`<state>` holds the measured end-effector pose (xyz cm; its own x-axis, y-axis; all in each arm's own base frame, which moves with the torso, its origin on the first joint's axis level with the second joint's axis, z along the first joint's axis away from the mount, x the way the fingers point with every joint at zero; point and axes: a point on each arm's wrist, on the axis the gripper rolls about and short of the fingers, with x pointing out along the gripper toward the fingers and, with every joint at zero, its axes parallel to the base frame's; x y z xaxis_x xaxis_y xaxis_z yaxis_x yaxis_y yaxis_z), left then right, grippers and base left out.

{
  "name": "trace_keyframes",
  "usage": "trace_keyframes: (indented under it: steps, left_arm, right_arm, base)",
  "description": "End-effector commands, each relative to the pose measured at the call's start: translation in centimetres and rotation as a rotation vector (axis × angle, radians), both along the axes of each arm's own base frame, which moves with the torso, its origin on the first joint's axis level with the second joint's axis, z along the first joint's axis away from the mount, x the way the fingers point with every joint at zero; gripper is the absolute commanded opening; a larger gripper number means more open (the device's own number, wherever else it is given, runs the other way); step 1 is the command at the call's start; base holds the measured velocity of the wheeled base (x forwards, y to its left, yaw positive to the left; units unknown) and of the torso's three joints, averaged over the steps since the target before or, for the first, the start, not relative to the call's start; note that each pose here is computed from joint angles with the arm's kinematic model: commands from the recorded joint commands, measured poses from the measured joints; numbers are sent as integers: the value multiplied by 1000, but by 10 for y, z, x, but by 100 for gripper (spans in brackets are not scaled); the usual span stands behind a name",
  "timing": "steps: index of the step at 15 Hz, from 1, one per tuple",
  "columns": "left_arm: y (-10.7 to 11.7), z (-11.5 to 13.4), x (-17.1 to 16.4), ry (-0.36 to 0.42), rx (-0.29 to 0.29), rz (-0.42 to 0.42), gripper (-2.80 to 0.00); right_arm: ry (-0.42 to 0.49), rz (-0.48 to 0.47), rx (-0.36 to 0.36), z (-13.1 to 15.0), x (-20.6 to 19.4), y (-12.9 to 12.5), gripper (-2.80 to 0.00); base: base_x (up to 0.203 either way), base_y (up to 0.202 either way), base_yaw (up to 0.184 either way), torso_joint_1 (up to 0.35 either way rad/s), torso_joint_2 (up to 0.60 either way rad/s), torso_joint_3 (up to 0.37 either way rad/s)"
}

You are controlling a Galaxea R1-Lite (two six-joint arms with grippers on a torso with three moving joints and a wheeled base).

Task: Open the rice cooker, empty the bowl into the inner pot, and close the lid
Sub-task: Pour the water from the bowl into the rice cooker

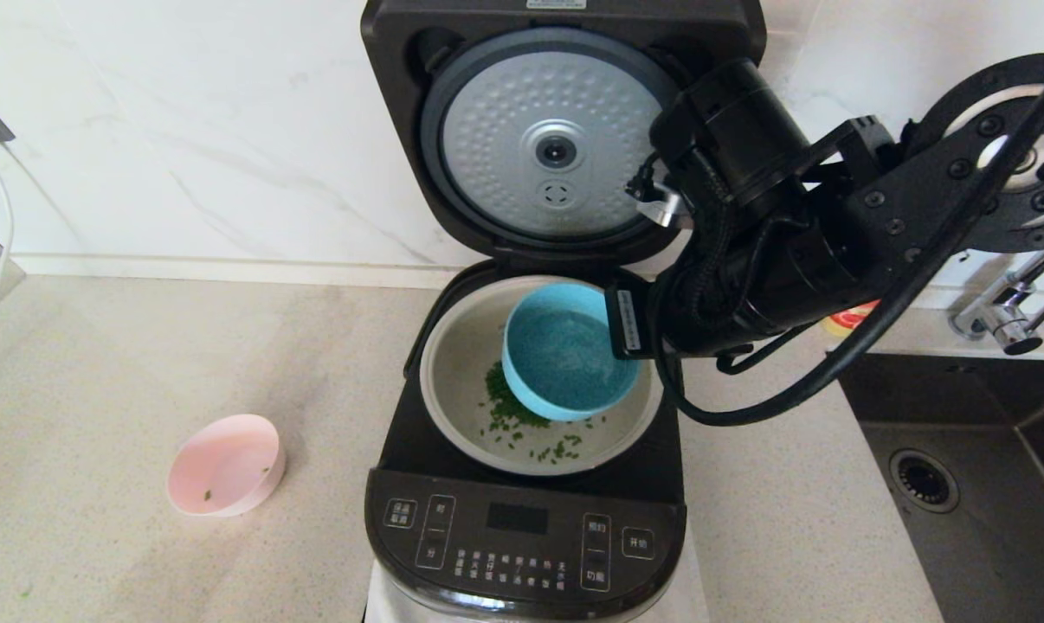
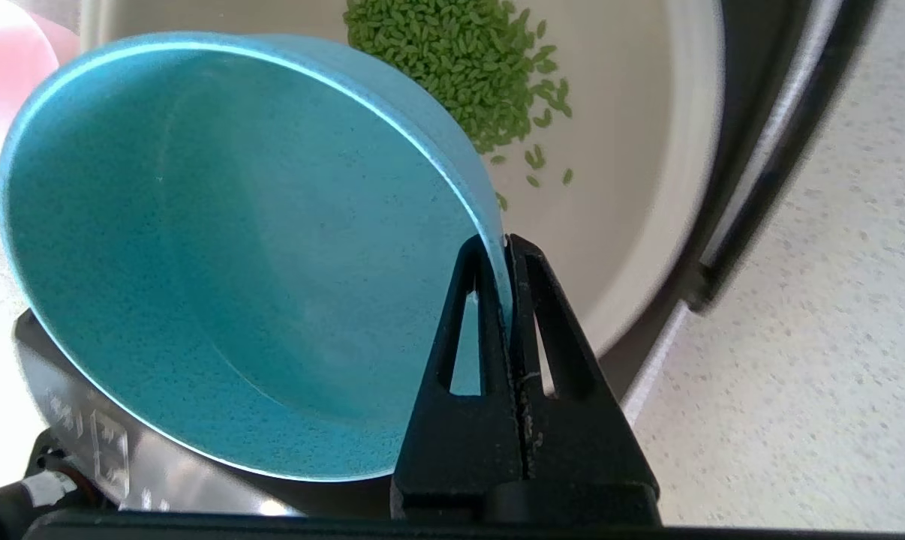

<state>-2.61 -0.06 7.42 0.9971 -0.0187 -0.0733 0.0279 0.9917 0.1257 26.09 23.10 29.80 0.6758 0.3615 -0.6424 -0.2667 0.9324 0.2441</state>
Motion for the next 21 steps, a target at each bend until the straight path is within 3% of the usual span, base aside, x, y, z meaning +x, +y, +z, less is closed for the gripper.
trace_keyframes:
  steps: [1,6,10,14,17,21]
  left_arm:
    - [0,0,0,2,1,0,-280]
    - [0,0,0,2,1,0,-280]
    - [0,0,0,2,1,0,-280]
    - [0,0,0,2,1,0,-280]
    - [0,0,0,2,1,0,-280]
    - [0,0,0,2,1,0,-280]
  right_arm:
    - [15,-1,-12,-10,7,7,-280]
    - [-3,2,2,-18,16,17,-280]
    - [-106,-54,30,-13,21,24,-280]
    - [-167,-106,6,-14,19,34,-280]
    - [-263,-195,-24,-14,20,44,-280]
    - [-300,-244,-57,-12,19,44,-280]
  base:
    - [0,0,0,0,0,0]
    - [0,0,0,0,0,0]
    - [0,0,0,0,0,0]
    - [0,0,0,0,0,0]
    - [0,0,0,0,0,0]
    - [0,0,0,0,0,0]
